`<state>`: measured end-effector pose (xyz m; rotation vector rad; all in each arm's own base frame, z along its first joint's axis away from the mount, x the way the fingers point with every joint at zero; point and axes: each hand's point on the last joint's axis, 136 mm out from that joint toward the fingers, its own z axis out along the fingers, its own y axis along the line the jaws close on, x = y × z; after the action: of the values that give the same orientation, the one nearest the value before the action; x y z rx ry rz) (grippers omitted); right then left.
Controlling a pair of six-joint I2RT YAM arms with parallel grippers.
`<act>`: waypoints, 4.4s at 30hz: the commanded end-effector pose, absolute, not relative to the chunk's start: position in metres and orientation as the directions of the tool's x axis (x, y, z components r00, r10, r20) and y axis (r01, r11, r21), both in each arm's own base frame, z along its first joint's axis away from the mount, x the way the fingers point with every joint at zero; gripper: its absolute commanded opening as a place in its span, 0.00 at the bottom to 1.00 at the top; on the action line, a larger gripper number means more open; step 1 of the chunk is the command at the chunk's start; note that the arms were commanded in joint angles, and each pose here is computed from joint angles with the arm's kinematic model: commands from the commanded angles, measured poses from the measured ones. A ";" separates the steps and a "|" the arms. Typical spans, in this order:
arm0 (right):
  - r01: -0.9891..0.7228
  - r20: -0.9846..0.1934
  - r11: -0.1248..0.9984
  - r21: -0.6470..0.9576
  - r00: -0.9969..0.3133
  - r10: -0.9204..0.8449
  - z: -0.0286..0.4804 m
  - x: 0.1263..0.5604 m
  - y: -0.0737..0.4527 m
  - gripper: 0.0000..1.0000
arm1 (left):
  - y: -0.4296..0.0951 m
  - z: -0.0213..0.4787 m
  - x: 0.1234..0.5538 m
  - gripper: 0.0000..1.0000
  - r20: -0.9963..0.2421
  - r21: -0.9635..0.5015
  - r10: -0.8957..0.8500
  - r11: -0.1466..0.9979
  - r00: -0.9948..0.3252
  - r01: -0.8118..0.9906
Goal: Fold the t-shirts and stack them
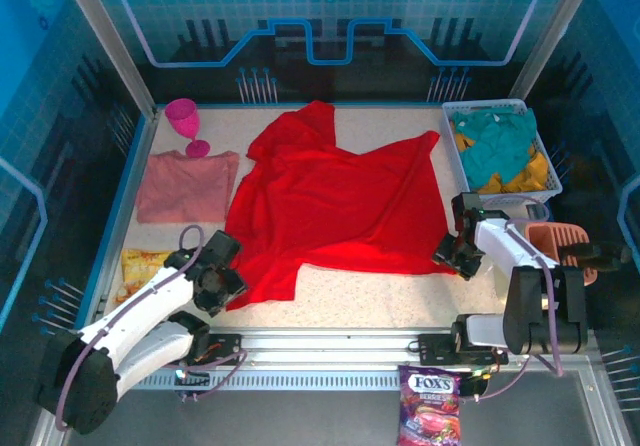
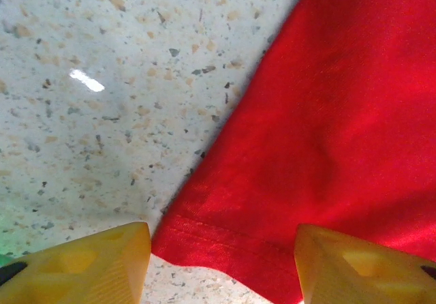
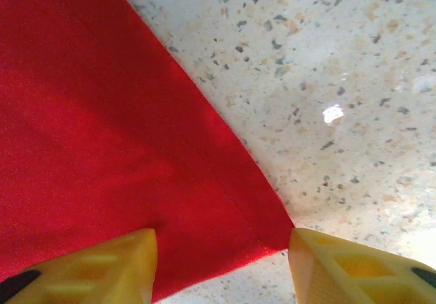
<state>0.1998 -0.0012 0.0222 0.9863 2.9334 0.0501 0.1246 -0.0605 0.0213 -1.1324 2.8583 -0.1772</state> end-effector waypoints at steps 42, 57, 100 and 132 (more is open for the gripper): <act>0.570 -0.057 0.815 0.106 -0.814 0.577 0.039 0.199 -0.003 0.00 | -0.085 0.024 0.115 0.03 -0.031 -0.188 -0.641 0.757 -0.767 -0.625; 0.326 -0.335 0.890 0.319 -0.840 0.427 0.156 0.244 0.025 0.00 | -0.084 0.163 0.181 0.00 -0.363 -0.281 -0.448 0.889 -0.817 -0.362; -0.086 -0.925 0.944 0.319 -0.246 0.291 0.517 0.227 0.027 0.00 | -0.101 0.614 0.230 0.00 -0.976 -0.218 -0.205 0.920 -0.072 0.326; 0.100 -0.569 0.897 0.431 -0.741 0.356 0.185 0.561 0.027 0.00 | -0.060 0.254 0.603 0.00 -0.543 -0.577 -0.483 0.809 -0.687 -0.112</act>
<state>0.5588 0.0344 0.1813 0.3288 2.3925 0.4717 0.6221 -0.0549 0.2242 -0.3917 2.3088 -0.5700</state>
